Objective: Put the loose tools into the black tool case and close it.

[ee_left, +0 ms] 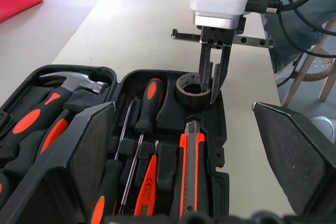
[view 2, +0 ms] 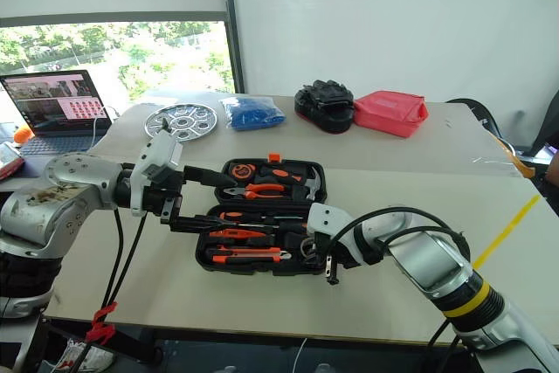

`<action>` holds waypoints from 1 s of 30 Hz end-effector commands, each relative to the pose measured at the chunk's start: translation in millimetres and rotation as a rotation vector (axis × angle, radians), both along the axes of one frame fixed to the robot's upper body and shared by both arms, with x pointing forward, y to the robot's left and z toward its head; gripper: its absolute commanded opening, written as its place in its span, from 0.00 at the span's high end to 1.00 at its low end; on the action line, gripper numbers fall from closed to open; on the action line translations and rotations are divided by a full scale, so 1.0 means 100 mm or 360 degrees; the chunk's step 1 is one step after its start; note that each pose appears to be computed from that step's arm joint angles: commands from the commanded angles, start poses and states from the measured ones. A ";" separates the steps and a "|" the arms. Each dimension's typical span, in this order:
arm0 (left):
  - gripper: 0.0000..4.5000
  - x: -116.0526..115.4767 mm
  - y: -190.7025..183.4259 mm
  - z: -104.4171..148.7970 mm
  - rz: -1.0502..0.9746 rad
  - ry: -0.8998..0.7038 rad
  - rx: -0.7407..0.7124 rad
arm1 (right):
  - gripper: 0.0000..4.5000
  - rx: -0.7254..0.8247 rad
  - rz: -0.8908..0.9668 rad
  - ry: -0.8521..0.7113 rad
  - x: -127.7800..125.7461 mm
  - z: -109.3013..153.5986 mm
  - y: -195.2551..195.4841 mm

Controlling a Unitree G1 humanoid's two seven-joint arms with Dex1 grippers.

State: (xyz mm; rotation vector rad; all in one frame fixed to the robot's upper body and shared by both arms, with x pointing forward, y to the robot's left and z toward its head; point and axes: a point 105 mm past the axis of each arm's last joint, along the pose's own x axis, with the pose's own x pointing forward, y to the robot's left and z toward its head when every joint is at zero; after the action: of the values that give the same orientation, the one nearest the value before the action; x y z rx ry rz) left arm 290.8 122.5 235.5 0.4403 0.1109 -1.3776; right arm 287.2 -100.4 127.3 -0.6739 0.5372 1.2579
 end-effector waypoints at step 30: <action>0.41 0.07 1.21 -0.30 0.0835 0.0072 0.0053 | 0.54 0.0598 -0.0811 -0.0254 -0.12 0.76 -1.18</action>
State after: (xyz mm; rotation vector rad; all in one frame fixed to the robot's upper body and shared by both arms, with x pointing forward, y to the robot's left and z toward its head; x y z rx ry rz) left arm 295.6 234.5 195.1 0.3146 0.3105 -0.9154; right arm 272.3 -211.6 192.9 -0.2419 0.3641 0.8305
